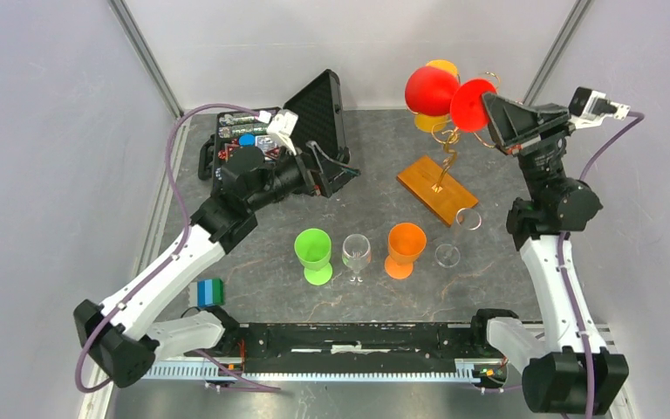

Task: Take the wine glass off the wine glass rack

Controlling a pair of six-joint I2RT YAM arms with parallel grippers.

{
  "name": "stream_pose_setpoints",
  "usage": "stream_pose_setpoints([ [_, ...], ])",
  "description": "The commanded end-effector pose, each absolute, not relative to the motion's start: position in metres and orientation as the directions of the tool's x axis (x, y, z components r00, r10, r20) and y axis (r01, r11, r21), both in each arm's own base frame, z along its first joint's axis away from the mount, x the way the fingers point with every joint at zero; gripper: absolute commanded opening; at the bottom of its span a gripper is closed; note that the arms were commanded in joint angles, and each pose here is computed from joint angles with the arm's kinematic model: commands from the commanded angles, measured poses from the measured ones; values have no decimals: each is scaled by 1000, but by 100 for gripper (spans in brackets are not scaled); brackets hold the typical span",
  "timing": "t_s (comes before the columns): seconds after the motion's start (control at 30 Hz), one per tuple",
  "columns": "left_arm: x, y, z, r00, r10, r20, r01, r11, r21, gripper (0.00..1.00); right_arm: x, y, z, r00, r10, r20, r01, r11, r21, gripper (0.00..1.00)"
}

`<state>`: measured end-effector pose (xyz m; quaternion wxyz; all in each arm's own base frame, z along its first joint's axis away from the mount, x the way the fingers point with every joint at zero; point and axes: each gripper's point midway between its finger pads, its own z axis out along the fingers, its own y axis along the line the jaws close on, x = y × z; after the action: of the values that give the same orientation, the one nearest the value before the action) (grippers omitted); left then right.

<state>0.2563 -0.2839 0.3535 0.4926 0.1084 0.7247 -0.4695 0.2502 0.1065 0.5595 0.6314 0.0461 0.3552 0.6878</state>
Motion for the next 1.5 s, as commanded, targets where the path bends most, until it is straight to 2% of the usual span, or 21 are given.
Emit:
stream_pose_setpoints([
  [0.0,244,-313,407,-616,-393,-683,676,182,-714,97,214,111,555,-329,889,-319,-810,-92,579,0],
  [0.13,242,-325,435,-689,-387,-613,675,-33,-737,90,202,107,541,-365,896,-254,-774,-141,617,0],
  [0.27,232,-336,458,-768,-310,-561,633,-234,-738,81,200,108,532,-422,880,-219,-742,-196,641,0],
  [0.47,231,-340,473,-813,-266,-518,582,-375,-721,69,195,108,530,-456,868,-196,-732,-240,638,0],
  [0.57,231,-341,477,-816,-263,-514,577,-401,-711,63,192,108,530,-462,866,-189,-729,-249,638,0],
  [0.8,236,-347,477,-821,-248,-514,569,-419,-707,57,193,107,528,-471,866,-166,-714,-264,649,0],
  [1.2,251,-357,459,-828,-250,-502,561,-366,-743,57,185,103,540,-414,891,-188,-753,-218,621,0],
  [1.47,228,-367,467,-853,-190,-486,514,-458,-725,57,192,100,529,-397,903,-163,-733,-206,648,0],
])
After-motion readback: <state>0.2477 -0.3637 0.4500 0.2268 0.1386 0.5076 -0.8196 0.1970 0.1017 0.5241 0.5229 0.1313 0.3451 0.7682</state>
